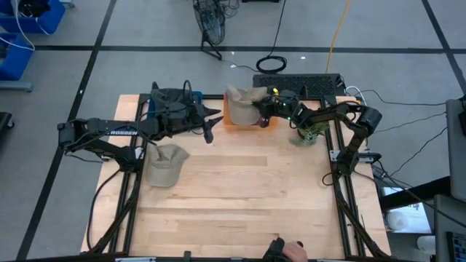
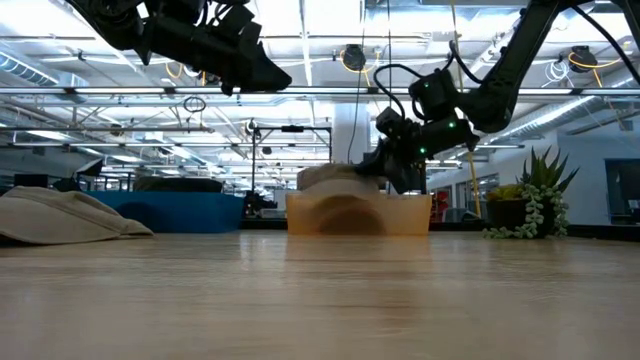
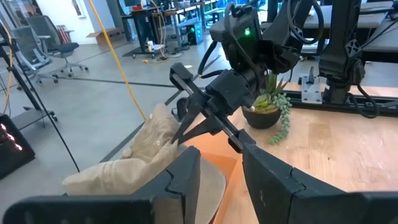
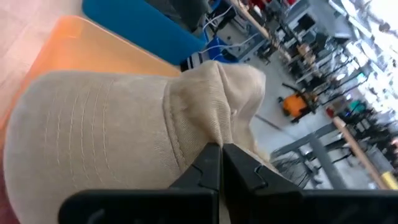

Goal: Pick & Place hat
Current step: Put the right brown cap into the orange bin

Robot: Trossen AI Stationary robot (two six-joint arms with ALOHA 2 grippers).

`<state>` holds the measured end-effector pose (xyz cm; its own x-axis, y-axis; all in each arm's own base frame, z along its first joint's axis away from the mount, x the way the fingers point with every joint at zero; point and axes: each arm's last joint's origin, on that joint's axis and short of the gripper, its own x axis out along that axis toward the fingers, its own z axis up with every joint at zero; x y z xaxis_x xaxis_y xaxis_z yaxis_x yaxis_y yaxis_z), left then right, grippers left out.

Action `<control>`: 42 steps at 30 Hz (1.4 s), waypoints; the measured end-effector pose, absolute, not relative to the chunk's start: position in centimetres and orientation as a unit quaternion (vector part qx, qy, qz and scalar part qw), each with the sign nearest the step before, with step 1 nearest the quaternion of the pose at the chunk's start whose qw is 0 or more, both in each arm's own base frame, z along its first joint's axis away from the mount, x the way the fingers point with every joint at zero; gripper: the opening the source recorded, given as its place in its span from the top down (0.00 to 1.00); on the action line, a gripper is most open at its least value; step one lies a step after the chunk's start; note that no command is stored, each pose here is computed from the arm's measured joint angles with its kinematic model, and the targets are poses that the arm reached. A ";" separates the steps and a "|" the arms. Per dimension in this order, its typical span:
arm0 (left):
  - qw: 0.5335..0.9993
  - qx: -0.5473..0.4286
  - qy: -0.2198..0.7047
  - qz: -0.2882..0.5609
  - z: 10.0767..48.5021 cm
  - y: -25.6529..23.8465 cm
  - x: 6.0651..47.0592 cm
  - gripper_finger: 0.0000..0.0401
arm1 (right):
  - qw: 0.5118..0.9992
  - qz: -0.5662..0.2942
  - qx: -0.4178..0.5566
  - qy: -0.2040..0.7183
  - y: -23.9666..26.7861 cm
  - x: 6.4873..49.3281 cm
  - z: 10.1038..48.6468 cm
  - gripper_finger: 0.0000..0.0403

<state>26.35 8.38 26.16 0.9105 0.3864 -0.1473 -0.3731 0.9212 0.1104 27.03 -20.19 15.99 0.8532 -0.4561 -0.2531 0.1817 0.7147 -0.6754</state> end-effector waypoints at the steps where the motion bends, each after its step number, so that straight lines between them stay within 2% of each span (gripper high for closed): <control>1: 0.977 0.039 0.083 0.194 26.2 8.4 26.4 0.69 | 0.905 -0.178 -0.326 0.208 -20.2 27.0 15.9 1.00; 14: 0.977 0.033 0.082 0.194 26.2 8.4 26.4 0.69 | 0.910 -0.181 -0.305 0.216 -20.5 26.7 15.7 0.96; 20: 0.977 0.033 0.083 0.194 26.1 8.4 26.4 0.69 | 0.916 -0.194 -0.291 0.198 -20.5 26.8 16.0 0.85; 26: 0.976 0.034 0.096 0.193 25.9 8.4 26.3 0.69 | 0.931 -0.200 -0.268 0.149 -19.3 27.2 18.2 0.74; 31: 0.976 0.036 0.097 0.193 25.9 8.4 26.3 0.69 | 0.961 -0.198 -0.173 0.084 -18.0 27.6 20.0 0.72; 35: 0.976 0.036 0.090 0.193 26.0 8.4 26.3 0.69 | 0.980 -0.166 -0.077 0.083 -17.1 28.4 19.1 0.75; 42: 0.978 0.035 0.059 0.195 26.6 8.4 26.4 0.69 | 0.966 -0.240 0.038 0.089 -18.8 30.0 17.5 0.77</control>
